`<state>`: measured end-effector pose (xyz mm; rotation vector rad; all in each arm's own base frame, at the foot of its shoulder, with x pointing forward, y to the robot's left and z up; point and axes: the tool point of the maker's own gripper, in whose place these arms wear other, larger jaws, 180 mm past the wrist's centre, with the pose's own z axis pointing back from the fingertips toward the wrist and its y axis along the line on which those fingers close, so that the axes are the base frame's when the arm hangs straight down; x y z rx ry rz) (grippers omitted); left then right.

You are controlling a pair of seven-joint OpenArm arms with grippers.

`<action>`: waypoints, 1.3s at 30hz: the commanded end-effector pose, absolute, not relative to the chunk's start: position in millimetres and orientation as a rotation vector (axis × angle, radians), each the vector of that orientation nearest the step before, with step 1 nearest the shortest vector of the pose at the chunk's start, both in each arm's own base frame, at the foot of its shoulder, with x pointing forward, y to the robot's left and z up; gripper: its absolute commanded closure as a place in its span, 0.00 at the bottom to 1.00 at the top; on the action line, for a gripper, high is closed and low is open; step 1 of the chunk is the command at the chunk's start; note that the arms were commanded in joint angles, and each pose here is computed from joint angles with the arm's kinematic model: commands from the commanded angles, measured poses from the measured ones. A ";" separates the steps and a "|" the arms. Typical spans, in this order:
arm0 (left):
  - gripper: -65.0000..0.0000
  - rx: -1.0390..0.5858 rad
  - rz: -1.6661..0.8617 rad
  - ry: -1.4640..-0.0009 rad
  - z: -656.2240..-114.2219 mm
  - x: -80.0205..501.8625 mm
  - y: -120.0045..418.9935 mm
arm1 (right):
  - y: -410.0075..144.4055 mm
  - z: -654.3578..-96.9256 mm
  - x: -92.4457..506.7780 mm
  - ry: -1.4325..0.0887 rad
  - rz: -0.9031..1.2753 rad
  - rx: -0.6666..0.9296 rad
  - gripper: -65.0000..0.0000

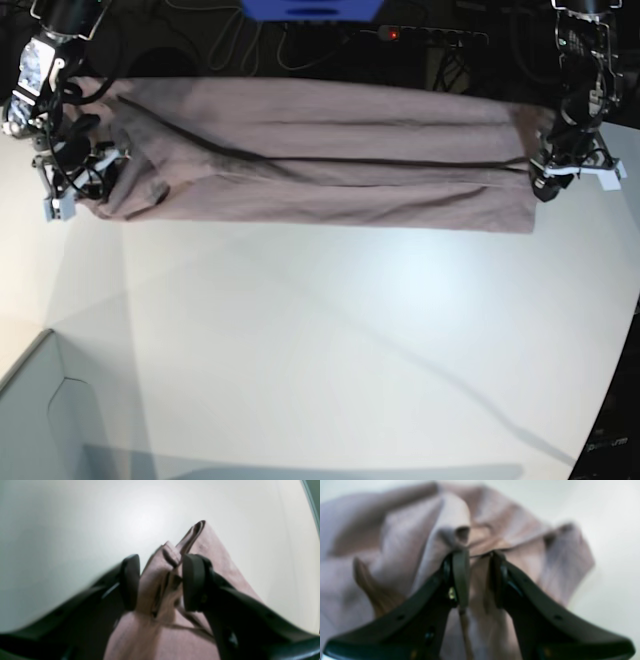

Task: Layout the t-shirt on the table in an organized manner, then fold the t-shirt properly
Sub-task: 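Regrasp the strip end with the right gripper, tucking loose fabric, then hold both strip ends and pull them taut with both grippers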

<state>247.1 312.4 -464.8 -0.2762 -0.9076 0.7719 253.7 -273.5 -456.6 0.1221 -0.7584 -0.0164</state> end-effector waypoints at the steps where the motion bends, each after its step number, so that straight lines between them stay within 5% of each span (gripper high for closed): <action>1: 0.58 -0.265 0.765 -0.908 -461.9 246.9 318.0 | -279.5 -441.6 270.1 -0.823 -0.014 0.122 0.77; 16: 0.58 -0.266 0.766 -0.905 -462.8 246.4 317.3 | -324.5 -393.3 314.9 -1.033 -0.062 0.058 0.77; 23: 0.58 -0.267 0.766 -0.907 -462.4 247.1 317.3 | -340.8 -387.0 283.2 -1.044 -0.067 -0.007 0.77; 34: 0.58 -0.267 0.765 -0.908 -462.0 247.5 317.2 | -248.1 -385.4 252.4 -1.052 0.036 0.091 0.37; 39: 0.58 -0.267 0.765 -0.908 -462.0 247.5 317.2 | -242.1 -387.2 263.0 -1.061 0.033 0.113 0.36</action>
